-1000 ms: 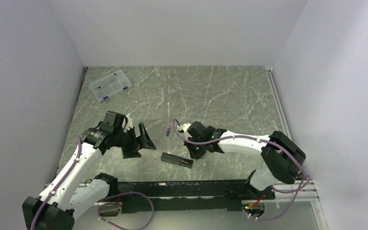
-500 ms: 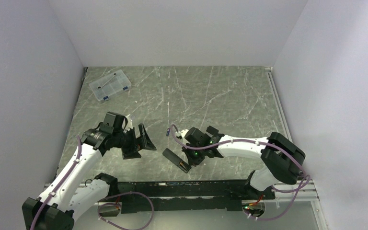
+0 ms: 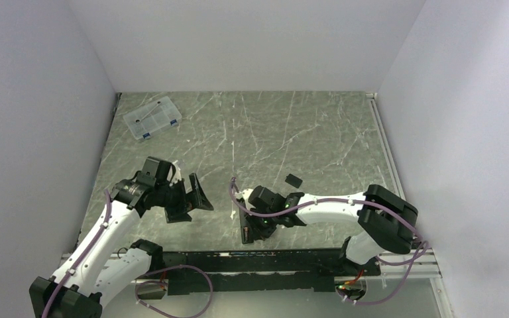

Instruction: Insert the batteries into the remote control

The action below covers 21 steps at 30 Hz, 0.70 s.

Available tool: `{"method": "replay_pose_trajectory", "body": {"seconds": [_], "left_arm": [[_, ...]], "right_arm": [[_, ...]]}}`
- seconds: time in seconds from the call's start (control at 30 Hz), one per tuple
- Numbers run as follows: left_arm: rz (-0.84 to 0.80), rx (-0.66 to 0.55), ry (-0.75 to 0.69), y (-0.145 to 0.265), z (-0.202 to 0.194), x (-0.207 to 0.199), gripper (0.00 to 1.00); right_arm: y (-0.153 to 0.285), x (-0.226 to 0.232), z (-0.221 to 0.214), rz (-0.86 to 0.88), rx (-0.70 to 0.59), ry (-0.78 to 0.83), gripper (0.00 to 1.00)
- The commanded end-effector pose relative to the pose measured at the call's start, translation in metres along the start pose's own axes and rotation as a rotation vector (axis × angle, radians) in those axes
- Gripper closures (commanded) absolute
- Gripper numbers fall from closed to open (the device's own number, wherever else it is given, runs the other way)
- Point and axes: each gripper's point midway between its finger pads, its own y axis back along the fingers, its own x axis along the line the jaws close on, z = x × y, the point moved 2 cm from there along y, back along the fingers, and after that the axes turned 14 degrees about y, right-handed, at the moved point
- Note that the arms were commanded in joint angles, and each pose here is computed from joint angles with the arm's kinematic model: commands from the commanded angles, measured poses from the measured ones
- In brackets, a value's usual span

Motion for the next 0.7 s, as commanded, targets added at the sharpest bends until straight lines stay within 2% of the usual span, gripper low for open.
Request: {"method": "replay_pose_trajectory", "body": {"seconds": [0.0,0.27,0.67], "left_arm": [[0.037,-0.034,0.036,0.006,0.0,0.006,0.03],[0.046,-0.069,0.06,0.011,-0.001,0.012,0.03],[-0.013,0.004,0.077,-0.008,-0.005,0.008,0.03]], "right_arm": [[-0.007,0.012,0.02,0.034,-0.053,-0.005,1.0],[-0.02,0.021,0.043,0.049,-0.086,0.013,1.0],[-0.027,0.017,0.066,0.01,-0.114,0.019,1.0]]}}
